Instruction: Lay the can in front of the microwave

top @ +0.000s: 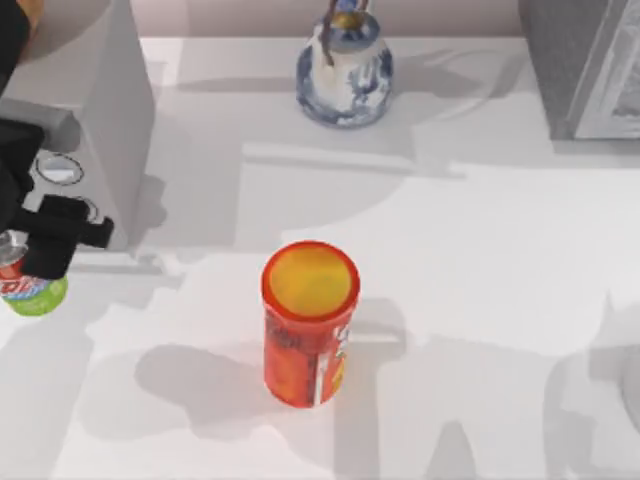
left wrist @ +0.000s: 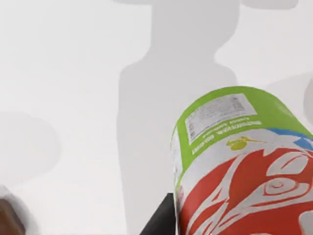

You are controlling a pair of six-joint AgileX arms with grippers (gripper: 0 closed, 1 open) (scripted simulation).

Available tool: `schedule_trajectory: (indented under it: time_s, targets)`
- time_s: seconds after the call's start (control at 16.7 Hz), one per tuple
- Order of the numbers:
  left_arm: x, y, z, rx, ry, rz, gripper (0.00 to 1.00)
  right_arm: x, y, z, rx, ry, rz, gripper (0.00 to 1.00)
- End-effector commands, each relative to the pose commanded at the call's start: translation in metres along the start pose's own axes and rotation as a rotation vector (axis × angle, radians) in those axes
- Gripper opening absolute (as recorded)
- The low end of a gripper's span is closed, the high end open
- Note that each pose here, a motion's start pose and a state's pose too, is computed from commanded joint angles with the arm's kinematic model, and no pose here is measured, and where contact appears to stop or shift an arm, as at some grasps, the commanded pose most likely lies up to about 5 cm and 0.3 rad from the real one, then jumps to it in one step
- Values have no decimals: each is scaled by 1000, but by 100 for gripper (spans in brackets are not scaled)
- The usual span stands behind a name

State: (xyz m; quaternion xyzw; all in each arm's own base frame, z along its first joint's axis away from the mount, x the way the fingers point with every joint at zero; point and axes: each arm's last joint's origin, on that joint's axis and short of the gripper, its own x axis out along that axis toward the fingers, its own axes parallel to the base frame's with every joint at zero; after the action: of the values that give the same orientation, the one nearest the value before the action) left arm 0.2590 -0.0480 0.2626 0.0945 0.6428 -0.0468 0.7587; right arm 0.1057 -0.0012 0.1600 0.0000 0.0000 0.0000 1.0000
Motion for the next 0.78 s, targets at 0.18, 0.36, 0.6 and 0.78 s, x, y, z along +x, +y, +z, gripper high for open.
schedule_trajectory:
  time_s: [0.18, 0.36, 0.6, 0.78]
  targets:
    - [28, 27, -37, -107, 92, -32, 0, 0, 0, 0, 0, 0, 0, 100]
    - [47, 41, -56, -174, 155, -64, 0, 0, 0, 0, 0, 0, 0, 100]
    - [49, 42, -58, -181, 163, -68, 0, 0, 0, 0, 0, 0, 0, 100]
    - [52, 41, -58, -177, 167, -67, 0, 0, 0, 0, 0, 0, 0, 100]
